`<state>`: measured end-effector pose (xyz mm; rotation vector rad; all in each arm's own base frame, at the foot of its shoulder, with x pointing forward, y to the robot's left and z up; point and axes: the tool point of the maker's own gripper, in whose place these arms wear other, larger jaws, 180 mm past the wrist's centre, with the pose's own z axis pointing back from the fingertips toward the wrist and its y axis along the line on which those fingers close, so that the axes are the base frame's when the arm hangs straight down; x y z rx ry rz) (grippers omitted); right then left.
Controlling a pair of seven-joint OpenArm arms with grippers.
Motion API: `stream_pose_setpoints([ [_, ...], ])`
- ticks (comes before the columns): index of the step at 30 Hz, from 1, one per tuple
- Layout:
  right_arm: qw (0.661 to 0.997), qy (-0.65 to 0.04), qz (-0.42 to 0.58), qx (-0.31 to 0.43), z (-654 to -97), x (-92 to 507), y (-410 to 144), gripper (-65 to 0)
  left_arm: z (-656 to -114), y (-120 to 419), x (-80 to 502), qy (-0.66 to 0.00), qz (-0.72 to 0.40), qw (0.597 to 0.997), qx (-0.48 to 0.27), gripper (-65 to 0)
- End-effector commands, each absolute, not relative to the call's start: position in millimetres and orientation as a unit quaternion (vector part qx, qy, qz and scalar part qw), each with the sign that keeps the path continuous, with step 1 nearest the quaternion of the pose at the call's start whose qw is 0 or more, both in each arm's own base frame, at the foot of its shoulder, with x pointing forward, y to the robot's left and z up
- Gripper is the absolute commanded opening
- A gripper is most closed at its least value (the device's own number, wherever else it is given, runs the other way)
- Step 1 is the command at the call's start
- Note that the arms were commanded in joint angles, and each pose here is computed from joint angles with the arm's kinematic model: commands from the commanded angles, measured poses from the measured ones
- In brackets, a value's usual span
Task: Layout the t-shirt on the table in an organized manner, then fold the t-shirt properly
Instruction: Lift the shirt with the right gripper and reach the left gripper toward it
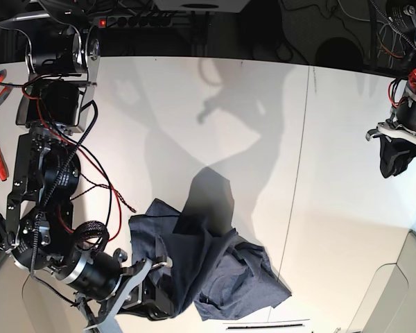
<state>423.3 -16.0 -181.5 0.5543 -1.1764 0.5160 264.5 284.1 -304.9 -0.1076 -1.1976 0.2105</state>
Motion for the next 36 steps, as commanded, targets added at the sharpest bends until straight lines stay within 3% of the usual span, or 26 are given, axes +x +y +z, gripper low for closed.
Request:
stream_pose_setpoints([
  [1,0.729,-0.577,0.237,0.281,-150,425,-9,-65.0,-291,285,269,-0.583,0.091,0.806,-0.050,-45.2],
  [7,0.682,-0.575,0.261,0.368,-128,404,52,-65.0,-291,286,269,-0.583,0.091,0.806,-0.050,-45.2],
  [12,0.650,-0.568,0.308,0.399,-117,380,111,-65.0,-295,263,274,-0.579,0.044,0.811,-0.068,-45.1],
  [16,0.640,-0.579,0.350,0.363,-112,376,131,-65.0,-300,237,291,-0.576,-0.008,0.816,-0.051,-44.2],
  [18,0.635,-0.584,0.363,0.352,-106,377,136,-65.0,-298,228,302,-0.582,-0.027,0.812,-0.033,-39.7],
  [21,0.632,-0.593,0.371,0.335,-100,381,135,-65.0,-293,223,317,-0.590,-0.039,0.807,-0.004,-35.5],
  [26,0.641,-0.622,0.326,0.311,-92,401,116,-65.0,-289,212,339,-0.598,-0.047,0.800,-0.011,-35.5],
  [36,0.663,-0.690,0.222,0.186,-58,465,45,-65.0,-364,173,369,-0.520,-0.048,0.849,-0.084,-35.5],
])
